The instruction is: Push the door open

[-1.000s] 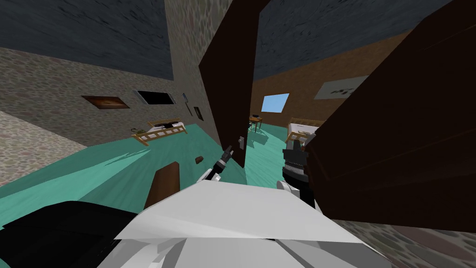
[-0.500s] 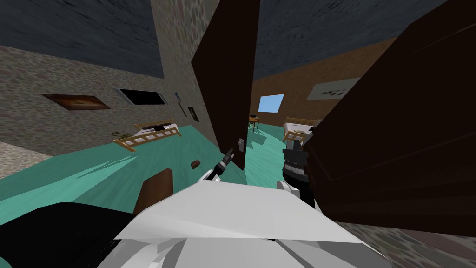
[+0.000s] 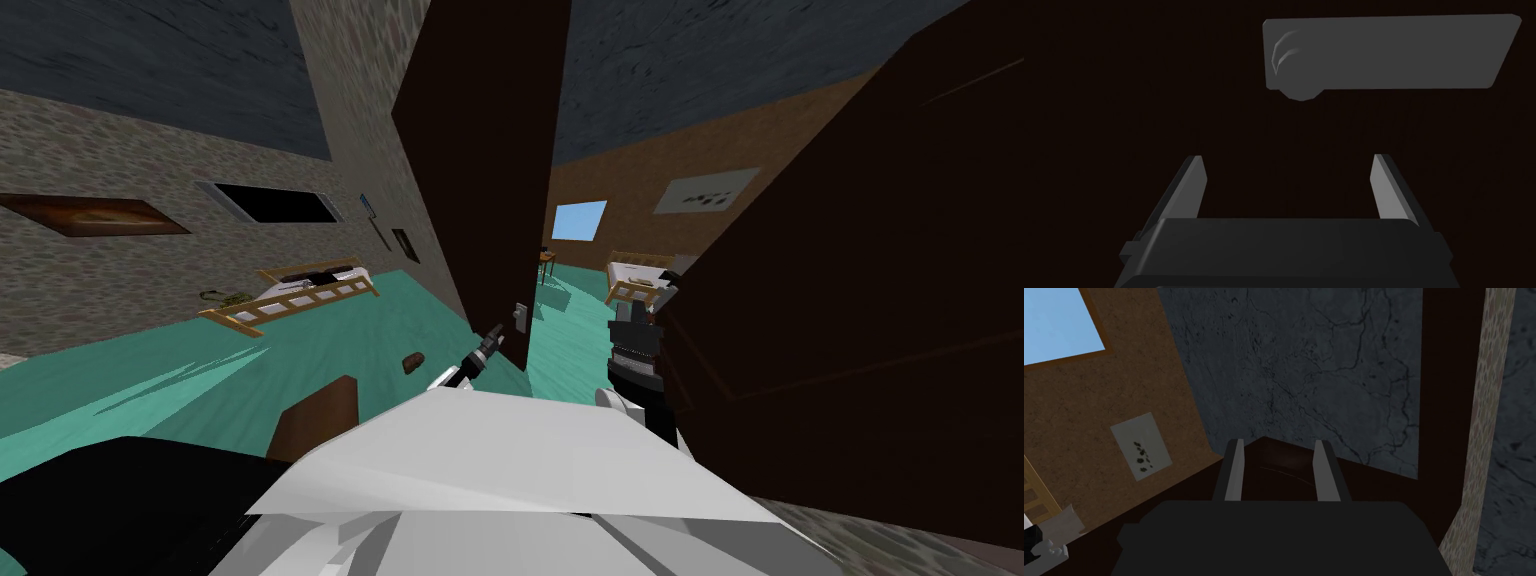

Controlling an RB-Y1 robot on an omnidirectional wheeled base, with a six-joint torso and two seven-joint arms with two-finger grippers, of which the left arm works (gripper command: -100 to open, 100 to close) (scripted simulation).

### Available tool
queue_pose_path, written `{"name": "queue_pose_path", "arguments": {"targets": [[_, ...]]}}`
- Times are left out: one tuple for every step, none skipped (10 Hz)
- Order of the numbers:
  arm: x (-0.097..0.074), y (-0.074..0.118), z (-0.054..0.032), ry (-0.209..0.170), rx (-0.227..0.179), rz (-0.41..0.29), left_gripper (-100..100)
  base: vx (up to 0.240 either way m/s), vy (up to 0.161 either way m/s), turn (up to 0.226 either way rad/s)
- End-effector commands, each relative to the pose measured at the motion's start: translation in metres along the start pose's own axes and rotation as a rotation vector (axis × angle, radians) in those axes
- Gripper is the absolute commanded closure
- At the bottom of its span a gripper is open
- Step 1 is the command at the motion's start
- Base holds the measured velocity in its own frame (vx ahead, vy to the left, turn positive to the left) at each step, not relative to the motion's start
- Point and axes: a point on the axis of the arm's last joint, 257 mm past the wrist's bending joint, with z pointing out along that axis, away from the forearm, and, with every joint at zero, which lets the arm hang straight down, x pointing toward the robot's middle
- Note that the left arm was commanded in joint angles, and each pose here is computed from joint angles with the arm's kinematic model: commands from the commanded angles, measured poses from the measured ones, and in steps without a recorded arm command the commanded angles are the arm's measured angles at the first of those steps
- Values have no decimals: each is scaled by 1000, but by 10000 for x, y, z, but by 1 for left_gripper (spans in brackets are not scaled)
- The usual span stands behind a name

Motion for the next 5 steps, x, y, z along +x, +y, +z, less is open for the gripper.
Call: {"name": "queue_pose_path", "arguments": {"targets": [[-28,21,39,-9,-1,-1,-100,130,-42,-70],[-37,29,53,-13,-1,-1,-100,180,-82,-61],[-58,45,83,-20,-2,-2,-100,178,-107,-48],[-78,62,115,-27,-3,-3,-100,174,-109,-77],[-96,78,144,-34,-4,-5,-100,181,-77,-70]]}}
